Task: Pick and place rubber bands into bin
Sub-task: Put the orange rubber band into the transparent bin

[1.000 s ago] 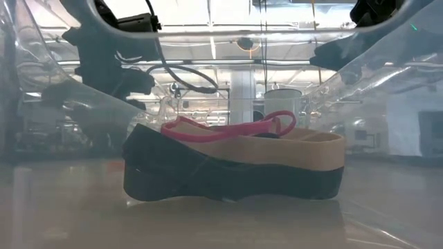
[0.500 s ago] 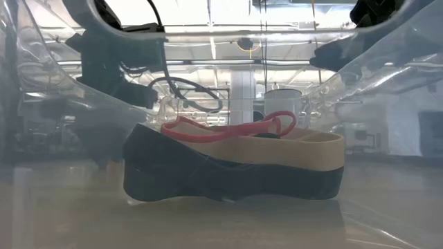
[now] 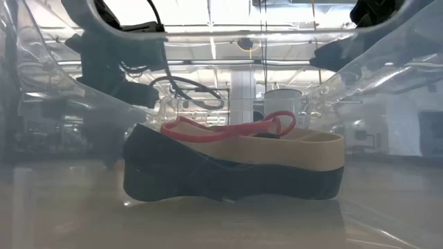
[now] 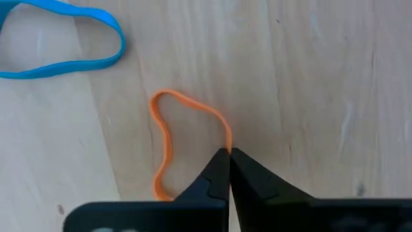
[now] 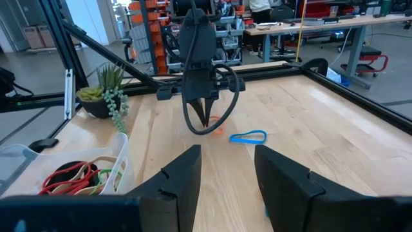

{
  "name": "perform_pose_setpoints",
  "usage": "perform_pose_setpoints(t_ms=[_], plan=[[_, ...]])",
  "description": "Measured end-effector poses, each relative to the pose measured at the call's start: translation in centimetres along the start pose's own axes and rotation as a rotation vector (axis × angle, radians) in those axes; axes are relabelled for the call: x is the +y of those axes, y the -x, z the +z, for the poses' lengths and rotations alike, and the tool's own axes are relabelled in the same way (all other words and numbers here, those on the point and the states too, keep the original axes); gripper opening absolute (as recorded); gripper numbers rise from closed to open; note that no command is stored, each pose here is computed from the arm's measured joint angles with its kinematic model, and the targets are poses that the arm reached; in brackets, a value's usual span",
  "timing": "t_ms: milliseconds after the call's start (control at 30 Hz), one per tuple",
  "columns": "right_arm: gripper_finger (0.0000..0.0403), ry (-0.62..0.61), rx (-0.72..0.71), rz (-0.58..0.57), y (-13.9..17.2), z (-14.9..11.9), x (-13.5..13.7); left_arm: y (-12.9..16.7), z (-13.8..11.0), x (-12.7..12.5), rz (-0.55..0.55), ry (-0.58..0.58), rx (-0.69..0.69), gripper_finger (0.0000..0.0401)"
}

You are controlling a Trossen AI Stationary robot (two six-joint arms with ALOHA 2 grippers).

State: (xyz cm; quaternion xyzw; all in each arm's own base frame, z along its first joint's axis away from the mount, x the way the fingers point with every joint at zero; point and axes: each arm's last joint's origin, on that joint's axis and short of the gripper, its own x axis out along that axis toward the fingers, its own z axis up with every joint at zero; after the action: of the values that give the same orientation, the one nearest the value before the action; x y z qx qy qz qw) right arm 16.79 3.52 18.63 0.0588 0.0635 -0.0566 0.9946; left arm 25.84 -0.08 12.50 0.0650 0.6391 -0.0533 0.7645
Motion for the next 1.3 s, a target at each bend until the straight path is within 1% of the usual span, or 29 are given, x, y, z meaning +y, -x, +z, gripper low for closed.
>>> perform_pose_setpoints(t_ms=[67,200,333,533,633,733,867,967,1067,1167,1300], plan=[[0.0139,0.0,0.0,0.0,0.0,0.0,0.0,0.0,0.0,0.0,0.002,0.029,-0.004,0.0012],[0.0139,0.003,0.006,-0.001,0.0,-0.1,0.0,0.4,0.1,0.1,-0.012,0.102,-0.032,0.0006],[0.0139,0.003,0.008,-0.001,0.0,-0.1,0.0,2.3,0.0,0.0,-0.041,0.16,-0.111,0.0004],[0.0139,0.005,0.013,-0.002,0.0,-0.1,0.0,7.6,-0.7,0.4,-0.042,0.244,-0.331,0.0003],[0.0139,0.005,0.013,-0.002,0.0,-0.1,0.0,10.7,-1.3,0.6,-0.047,0.29,-0.501,0.0004],[0.0139,0.006,0.016,-0.002,0.0,-0.2,0.0,13.5,-1.7,0.7,-0.082,0.325,-0.686,0.0003],[0.0139,0.009,0.014,-0.003,0.0,-0.1,0.0,17.4,-1.9,0.4,-0.144,0.295,-0.98,0.0005],[0.0139,0.009,0.015,-0.003,0.0,-0.2,0.0,19.8,-1.9,0.1,-0.201,0.225,-1.181,0.0003],[0.0139,0.009,0.013,-0.003,0.0,-0.1,0.0,21.7,-1.8,-0.4,-0.264,0.142,-1.346,0.0005],[0.0139,0.008,0.013,-0.002,0.0,-0.1,0.0,22.4,-1.6,-1.1,-0.317,0.079,-1.412,0.0005],[0.0139,0.014,0.013,-0.003,0.0,-0.1,0.0,22.9,-1.0,-1.8,-0.374,0.056,-1.454,0.0004]])
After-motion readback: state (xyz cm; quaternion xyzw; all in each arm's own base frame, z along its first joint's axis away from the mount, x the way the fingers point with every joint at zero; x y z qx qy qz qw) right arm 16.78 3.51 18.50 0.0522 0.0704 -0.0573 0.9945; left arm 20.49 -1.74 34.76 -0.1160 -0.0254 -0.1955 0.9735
